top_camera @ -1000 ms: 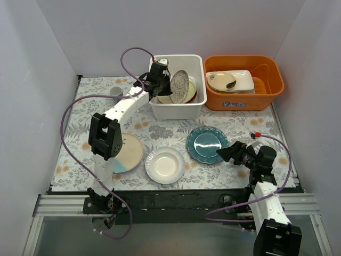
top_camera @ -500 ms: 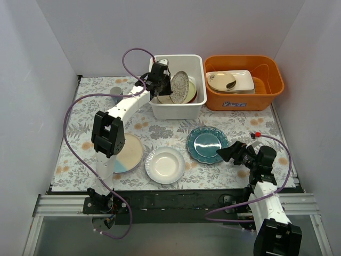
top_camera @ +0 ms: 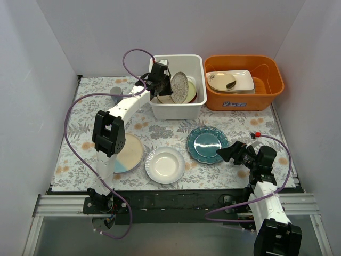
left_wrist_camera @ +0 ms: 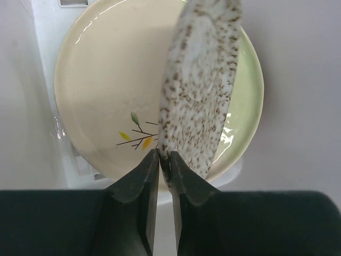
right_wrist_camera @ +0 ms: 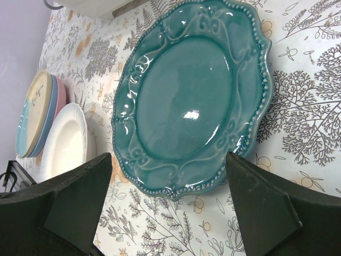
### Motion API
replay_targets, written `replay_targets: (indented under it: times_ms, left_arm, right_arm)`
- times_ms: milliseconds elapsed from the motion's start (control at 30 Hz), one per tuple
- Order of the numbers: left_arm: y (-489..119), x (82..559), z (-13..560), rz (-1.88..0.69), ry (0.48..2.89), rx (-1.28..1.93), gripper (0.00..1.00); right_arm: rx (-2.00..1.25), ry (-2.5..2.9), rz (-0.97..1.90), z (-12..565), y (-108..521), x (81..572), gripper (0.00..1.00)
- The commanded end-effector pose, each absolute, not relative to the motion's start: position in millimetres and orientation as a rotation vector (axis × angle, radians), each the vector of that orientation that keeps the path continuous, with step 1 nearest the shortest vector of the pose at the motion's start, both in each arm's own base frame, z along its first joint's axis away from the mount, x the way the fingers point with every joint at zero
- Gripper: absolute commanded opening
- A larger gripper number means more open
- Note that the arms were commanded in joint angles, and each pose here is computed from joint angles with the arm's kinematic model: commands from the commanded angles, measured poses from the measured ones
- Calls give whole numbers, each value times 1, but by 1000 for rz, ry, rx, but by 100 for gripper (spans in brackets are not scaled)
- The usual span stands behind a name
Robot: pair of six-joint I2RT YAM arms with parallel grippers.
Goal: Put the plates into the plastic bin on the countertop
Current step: Place the plate in the plastic bin, then pick up the plate at the center of the board.
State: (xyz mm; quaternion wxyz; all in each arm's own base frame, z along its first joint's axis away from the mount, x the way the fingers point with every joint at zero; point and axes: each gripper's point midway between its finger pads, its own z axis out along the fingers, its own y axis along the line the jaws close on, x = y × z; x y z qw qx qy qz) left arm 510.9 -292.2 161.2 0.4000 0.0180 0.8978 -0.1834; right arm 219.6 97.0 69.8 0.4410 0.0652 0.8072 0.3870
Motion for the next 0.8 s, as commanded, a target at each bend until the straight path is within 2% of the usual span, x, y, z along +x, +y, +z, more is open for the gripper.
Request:
replay_targets:
  times_ms: [0, 133, 333, 600, 767]
  left_arm:
    - [-298, 507, 178, -499, 2259, 64, 19]
    - [-297, 506, 178, -496, 2263, 63, 26]
    - [-297, 504, 179, -500, 2274, 59, 31]
    - [-294, 498, 194, -512, 2255, 51, 63]
    - [-295, 494, 214, -552, 2209, 45, 76]
  right_arm:
    - [193, 2032, 950, 61, 95, 217, 94]
    - [204, 2033, 939, 62, 94, 218, 94]
    - [223, 2032, 903, 64, 89, 221, 94]
    - [269, 2050, 854, 60, 82, 222, 94]
    - [299, 2072, 842, 55, 80, 221, 93]
